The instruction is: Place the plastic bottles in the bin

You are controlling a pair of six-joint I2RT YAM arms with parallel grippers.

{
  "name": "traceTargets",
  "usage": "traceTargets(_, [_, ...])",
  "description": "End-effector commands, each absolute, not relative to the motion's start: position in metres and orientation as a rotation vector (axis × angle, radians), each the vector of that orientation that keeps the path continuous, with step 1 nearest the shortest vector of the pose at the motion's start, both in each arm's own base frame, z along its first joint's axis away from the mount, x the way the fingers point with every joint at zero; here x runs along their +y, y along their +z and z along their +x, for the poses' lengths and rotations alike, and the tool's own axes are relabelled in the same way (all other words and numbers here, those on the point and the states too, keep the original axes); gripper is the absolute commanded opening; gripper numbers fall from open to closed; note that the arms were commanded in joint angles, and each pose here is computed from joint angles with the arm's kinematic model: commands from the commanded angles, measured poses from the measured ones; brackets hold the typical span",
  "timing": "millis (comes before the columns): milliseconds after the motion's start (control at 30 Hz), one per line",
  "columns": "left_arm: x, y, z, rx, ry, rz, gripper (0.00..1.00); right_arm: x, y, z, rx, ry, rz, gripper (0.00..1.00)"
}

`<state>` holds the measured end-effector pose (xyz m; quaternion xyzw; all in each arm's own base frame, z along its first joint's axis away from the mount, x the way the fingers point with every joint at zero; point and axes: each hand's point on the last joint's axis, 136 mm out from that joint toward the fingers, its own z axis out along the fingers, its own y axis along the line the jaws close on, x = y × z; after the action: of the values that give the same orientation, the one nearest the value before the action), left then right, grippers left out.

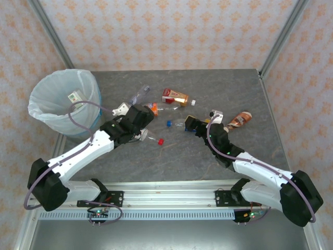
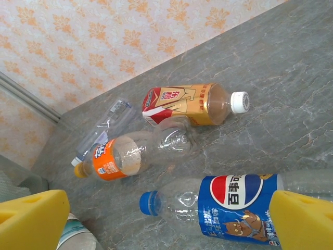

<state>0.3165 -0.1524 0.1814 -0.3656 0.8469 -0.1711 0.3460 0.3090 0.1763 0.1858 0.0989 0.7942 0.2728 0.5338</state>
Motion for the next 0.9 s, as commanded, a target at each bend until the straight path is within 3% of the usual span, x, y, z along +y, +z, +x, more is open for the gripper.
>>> traceTargets(0, [-0.138,0.155,0.313,2.201,-0.239,-0.978,1.00,0.177,0.188,0.310,1.869,0.663,0.230,0.99])
traceTargets(267, [-0.150,0.107,0.314,2.288,-0.171,-1.053,1.00,0.181,0.182,0.312,1.903,0.659,0.223,0.99])
traceTargets(867, [-0.118,0.069,0.324,2.259,-0.029,-1.203,1.00,0.180,0.177,0.312,1.917,0.659,0.247,0.99])
